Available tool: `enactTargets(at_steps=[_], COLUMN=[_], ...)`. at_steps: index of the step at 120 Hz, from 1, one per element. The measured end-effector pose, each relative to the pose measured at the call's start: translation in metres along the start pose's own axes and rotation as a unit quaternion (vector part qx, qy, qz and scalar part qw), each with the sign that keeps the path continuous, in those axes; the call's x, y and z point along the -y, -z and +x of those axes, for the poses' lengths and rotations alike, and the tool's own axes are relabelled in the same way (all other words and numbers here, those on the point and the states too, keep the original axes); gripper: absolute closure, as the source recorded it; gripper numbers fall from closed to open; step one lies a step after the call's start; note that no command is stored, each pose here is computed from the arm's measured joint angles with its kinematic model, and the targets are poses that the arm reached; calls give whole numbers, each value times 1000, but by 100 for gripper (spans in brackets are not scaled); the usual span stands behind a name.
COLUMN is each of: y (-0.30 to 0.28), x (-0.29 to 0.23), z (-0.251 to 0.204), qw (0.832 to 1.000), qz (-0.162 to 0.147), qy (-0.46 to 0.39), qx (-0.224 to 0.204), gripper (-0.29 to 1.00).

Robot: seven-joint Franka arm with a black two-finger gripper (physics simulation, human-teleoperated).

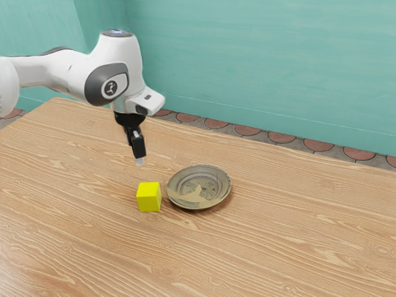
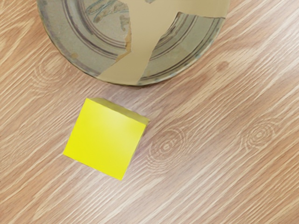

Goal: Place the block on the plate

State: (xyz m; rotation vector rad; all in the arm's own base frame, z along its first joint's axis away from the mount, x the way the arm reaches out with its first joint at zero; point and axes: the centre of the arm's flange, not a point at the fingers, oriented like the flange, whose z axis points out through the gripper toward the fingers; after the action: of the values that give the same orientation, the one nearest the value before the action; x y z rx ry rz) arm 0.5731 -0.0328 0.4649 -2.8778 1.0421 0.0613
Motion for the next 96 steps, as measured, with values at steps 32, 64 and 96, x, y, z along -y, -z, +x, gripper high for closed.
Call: enactTargets(at_steps=[32,64,96], y=[-65,-110,-139], x=[24,36,50], z=[3,11,17], qw=[994,981,968], qz=[-16,-25,-28], qy=[-104,-195,-249], qx=[5,-5,-17], gripper=[0,0,0])
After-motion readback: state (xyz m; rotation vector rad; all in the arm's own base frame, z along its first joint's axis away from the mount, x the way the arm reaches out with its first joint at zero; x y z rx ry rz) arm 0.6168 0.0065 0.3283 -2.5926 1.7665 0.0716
